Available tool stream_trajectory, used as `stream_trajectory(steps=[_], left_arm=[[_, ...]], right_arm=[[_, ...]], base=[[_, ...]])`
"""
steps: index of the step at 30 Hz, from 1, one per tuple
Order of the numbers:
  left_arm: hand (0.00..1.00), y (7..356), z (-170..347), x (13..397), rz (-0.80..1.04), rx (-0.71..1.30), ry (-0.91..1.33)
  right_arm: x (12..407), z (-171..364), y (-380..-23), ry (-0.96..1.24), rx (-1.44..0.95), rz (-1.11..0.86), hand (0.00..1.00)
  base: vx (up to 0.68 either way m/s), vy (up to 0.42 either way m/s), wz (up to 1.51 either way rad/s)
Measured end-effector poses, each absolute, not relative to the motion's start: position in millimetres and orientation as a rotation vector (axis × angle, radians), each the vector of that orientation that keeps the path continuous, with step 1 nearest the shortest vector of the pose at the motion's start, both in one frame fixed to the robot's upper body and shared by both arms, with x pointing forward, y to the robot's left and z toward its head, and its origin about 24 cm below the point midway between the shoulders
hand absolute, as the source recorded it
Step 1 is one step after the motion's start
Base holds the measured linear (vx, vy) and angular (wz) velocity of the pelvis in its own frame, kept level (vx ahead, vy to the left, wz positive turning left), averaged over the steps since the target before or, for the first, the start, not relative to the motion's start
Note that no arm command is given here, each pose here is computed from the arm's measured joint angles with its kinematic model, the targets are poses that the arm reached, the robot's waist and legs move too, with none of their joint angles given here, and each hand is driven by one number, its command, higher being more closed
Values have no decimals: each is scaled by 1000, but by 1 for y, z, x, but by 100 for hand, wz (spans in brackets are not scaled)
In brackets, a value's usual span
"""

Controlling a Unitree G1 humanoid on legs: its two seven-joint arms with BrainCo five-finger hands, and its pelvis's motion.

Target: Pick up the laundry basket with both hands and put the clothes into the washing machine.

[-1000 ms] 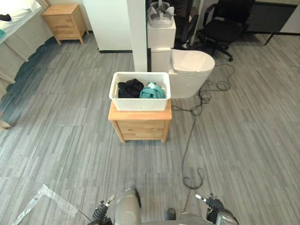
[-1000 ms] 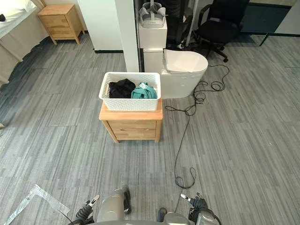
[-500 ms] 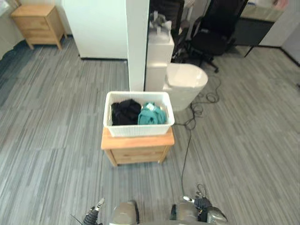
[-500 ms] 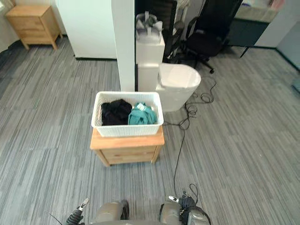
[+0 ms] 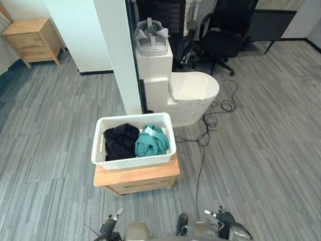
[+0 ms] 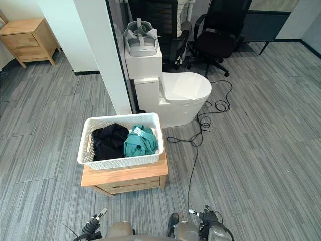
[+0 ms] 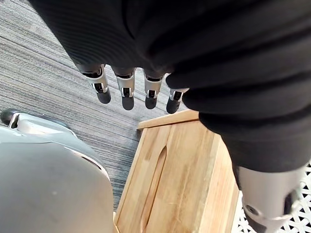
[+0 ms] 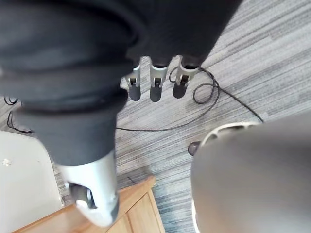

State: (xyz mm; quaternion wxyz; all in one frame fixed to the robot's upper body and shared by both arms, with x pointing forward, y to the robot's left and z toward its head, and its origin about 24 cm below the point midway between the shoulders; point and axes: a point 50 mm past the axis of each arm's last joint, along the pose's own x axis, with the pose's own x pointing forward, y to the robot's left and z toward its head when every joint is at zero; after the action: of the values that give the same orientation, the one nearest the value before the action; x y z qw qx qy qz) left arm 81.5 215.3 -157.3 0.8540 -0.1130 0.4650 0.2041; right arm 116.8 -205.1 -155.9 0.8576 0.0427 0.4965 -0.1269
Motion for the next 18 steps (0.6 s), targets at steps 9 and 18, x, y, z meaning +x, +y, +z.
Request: stream_trajectory(steps=[9,18], left_arm=[[0,220,-159,74,443,-223,1010],[0,279,-114,59,849,-261,692]], right_arm=[[112,-156,-204,1020,154,-345,0],[179,-50,-256,380,70,-519,0]], base=[[111,121,-18],[24,26,-14]])
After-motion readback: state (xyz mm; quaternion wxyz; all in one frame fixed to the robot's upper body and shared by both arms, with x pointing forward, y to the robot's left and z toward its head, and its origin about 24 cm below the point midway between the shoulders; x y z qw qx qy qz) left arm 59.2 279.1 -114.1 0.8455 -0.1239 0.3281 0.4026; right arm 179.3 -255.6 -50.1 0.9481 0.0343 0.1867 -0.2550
